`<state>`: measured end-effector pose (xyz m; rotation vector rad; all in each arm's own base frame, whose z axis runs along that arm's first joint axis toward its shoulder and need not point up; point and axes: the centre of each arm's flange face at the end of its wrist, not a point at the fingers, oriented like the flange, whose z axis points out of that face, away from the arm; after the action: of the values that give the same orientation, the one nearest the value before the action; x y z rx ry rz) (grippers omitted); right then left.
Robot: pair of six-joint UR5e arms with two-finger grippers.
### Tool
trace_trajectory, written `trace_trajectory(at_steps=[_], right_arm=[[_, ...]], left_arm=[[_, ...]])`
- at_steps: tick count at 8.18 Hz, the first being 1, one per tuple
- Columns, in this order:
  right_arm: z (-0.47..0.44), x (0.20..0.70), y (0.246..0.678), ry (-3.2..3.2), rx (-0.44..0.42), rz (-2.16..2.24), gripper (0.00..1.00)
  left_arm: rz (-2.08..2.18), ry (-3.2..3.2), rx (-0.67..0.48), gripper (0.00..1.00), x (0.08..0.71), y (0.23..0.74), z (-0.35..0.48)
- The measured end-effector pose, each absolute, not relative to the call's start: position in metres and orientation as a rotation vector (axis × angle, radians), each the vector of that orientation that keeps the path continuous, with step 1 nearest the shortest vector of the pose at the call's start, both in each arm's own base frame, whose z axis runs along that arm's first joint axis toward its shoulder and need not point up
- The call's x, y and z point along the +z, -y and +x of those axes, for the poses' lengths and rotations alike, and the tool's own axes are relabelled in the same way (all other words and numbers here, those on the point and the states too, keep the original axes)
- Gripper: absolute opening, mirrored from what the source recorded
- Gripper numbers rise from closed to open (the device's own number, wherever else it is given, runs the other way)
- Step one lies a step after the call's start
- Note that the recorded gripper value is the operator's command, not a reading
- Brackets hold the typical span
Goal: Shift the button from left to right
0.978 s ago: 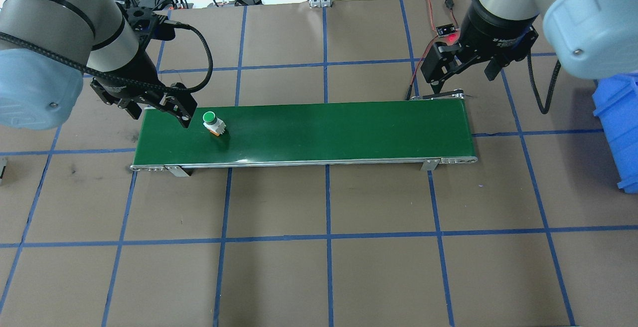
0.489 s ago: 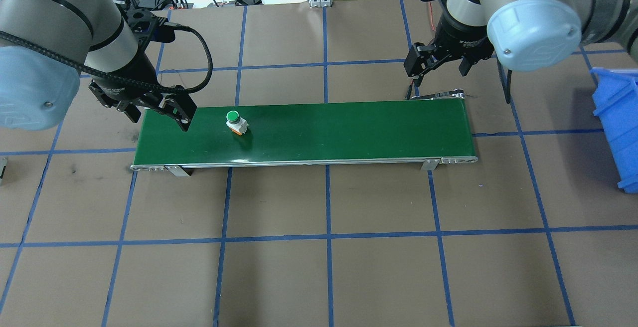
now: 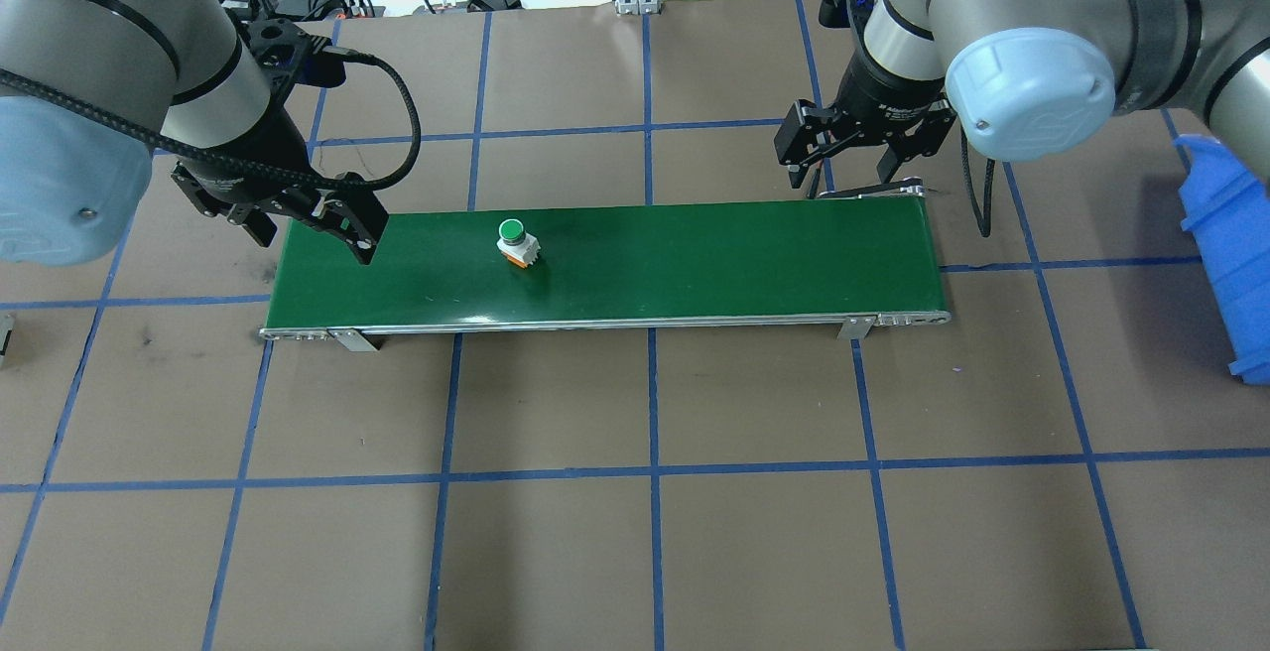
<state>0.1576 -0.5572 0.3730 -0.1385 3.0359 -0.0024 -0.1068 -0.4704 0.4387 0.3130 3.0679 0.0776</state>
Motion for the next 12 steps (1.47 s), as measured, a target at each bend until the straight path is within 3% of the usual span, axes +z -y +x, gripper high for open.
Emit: trace_trajectory(at_steps=[3, 12], right_arm=[[0.165, 0.365, 0.558, -2.979, 0.040, 0.165, 1.00], [0.193, 0.343, 0.567, -2.950, 0.034, 0.575, 1.00]], left_arm=[[0.319, -3.065, 0.071, 1.00, 0.441, 0.470, -0.107], [0.323, -3.061, 0.054, 1.00, 0.443, 0.470, -0.106]])
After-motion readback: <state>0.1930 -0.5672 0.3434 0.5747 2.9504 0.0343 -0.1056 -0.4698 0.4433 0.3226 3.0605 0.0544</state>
